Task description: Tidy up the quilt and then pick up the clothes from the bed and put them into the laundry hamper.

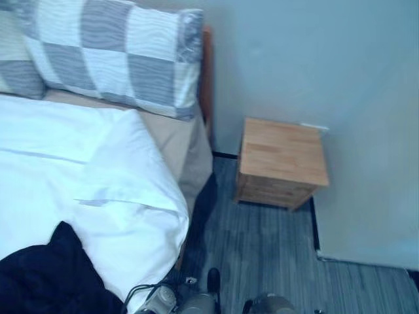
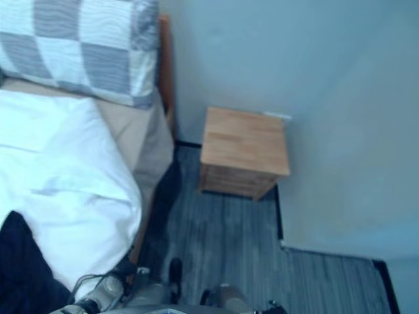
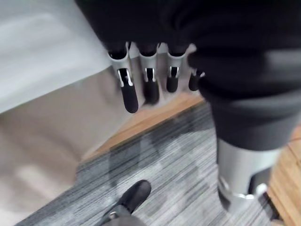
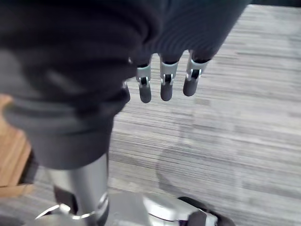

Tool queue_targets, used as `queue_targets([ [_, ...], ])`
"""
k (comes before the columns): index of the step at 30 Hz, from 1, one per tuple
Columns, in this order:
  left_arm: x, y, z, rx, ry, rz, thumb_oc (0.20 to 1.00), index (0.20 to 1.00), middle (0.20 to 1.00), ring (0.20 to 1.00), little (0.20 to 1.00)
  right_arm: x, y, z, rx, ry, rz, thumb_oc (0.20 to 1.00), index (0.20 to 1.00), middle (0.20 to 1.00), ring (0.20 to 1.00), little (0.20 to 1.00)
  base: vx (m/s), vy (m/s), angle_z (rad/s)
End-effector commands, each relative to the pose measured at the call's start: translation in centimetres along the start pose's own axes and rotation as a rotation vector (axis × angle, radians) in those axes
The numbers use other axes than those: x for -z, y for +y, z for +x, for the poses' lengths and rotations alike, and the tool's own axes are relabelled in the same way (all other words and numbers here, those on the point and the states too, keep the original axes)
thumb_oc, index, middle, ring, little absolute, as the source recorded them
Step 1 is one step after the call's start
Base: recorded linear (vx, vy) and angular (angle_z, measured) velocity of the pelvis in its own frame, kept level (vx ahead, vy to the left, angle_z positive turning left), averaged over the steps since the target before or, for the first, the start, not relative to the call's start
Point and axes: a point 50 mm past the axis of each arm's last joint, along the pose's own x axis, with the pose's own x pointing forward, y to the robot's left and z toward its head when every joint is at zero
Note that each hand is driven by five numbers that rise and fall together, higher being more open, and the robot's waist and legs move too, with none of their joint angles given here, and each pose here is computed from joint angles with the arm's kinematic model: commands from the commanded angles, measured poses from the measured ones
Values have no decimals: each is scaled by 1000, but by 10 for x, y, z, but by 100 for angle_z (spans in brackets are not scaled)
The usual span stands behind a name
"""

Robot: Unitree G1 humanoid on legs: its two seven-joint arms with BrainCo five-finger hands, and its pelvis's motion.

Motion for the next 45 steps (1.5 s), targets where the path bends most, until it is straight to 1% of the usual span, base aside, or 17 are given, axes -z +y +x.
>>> queue_targets([
  [1,-24,17,6,-77,-80,-38,1000,1000,1000,1000,1000,-48,-16,6,61,-134,8,1000,1000,1000,1000,1000,314,-190,231],
  [6,-20,14,7,-66,-53,15,1000,1000,1000,1000,1000,-46,-20,8,74,-92,27,1000,1000,1000,1000,1000,341,-264,216],
  [11,27,17,-2,-94,122,-111,1000,1000,1000,1000,1000,-49,-14,8,52,-99,-42,1000,1000,1000,1000,1000,240,-482,177],
  [13,30,16,-4,-96,128,-140,1000,1000,1000,1000,1000,-52,-19,8,65,-110,-35,1000,1000,1000,1000,1000,17,-419,137],
  [16,27,21,-2,-115,117,-153,1000,1000,1000,1000,1000,-63,-42,7,135,-151,75,1000,1000,1000,1000,1000,-193,-258,177],
  [19,40,27,-6,-121,148,-133,1000,1000,1000,1000,1000,-70,-68,5,222,-178,160,1000,1000,1000,1000,1000,-197,-189,146],
  [21,59,29,-14,-124,190,-153,1000,1000,1000,1000,1000,-87,-99,-3,317,-276,219,1000,1000,1000,1000,1000,-119,-31,84],
  [25,84,32,-31,-107,188,-130,1000,1000,1000,1000,1000,-139,-179,-51,544,-581,45,1000,1000,1000,1000,1000,-19,22,19],
  [28,93,38,-36,-106,206,-110,1000,1000,1000,1000,1000,-181,-209,-89,680,-756,-125,1000,1000,1000,1000,1000,-39,45,30],
  [30,94,38,-36,-109,212,-109,1000,1000,1000,1000,1000,-200,-209,-99,695,-827,-152,1000,1000,1000,1000,1000,-124,19,10],
  [31,94,39,-35,-109,219,-75,1000,1000,1000,1000,1000,-232,-200,-119,703,-969,-204,1000,1000,1000,1000,1000,-155,2,9],
  [34,85,38,-31,-99,181,-53,1000,1000,1000,1000,1000,-253,-191,-137,726,-1087,-267,1000,1000,1000,1000,1000,-116,-55,26],
  [36,66,48,-24,-109,104,-22,1000,1000,1000,1000,1000,-280,-178,-166,774,-1214,-468,1000,1000,1000,1000,1000,26,-93,59],
  [38,56,50,-22,-114,62,-28,1000,1000,1000,1000,1000,-293,-170,-177,783,-1273,-535,1000,1000,1000,1000,1000,6,-66,55],
  [39,40,51,-20,-117,-10,-26,1000,1000,1000,1000,1000,-314,-160,-198,789,-1374,-604,1000,1000,1000,1000,1000,-58,-78,30],
  [44,2,51,-14,-107,-159,-3,1000,1000,1000,1000,1000,-352,-129,-225,729,-1521,-684,1000,1000,1000,1000,1000,-67,-70,12],
  [45,10,59,-15,-114,-139,-6,1000,1000,1000,1000,1000,-359,-128,-231,729,-1540,-691,1000,1000,1000,1000,1000,-76,-14,23],
])
